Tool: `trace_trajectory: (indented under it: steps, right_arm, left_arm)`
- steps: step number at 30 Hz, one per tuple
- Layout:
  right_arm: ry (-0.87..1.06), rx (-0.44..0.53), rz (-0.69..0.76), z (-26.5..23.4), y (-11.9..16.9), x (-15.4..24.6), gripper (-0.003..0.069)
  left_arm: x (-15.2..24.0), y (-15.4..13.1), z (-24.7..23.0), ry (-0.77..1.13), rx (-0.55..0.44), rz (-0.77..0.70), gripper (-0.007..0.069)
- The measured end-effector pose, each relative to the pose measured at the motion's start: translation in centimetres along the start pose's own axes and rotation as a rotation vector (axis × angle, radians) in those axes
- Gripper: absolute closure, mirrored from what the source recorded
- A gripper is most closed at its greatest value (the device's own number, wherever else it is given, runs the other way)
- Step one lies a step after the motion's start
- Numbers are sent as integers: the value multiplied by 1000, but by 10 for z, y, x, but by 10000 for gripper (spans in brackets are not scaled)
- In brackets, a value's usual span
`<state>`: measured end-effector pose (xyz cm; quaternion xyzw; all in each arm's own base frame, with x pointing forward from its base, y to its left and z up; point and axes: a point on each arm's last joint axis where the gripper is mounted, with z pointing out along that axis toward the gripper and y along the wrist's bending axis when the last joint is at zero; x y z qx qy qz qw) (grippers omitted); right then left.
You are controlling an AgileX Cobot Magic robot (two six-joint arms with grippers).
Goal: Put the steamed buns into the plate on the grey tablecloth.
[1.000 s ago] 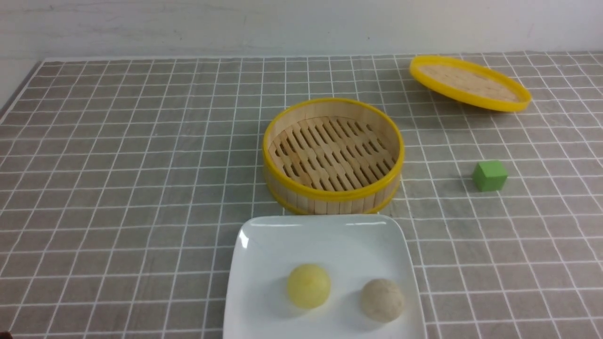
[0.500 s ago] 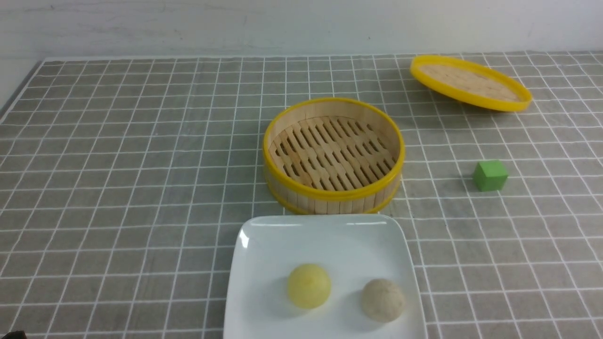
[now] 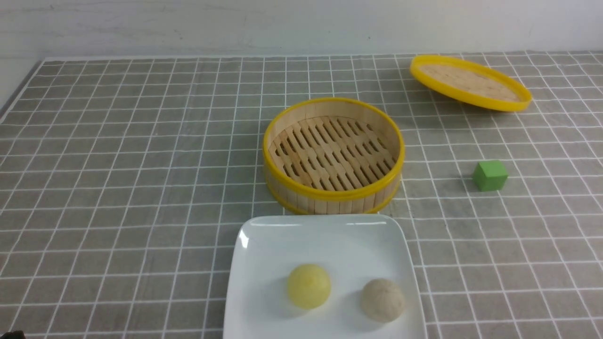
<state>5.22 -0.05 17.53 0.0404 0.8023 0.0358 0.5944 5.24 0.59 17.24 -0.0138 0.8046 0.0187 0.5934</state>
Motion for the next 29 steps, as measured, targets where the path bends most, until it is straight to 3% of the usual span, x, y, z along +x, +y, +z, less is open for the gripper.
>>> trace_trajectory:
  steps: [29]
  right_arm:
    - [0, 0, 0, 0, 0, 0, 431]
  left_arm:
    - [0, 0, 0, 0, -1, 4, 538]
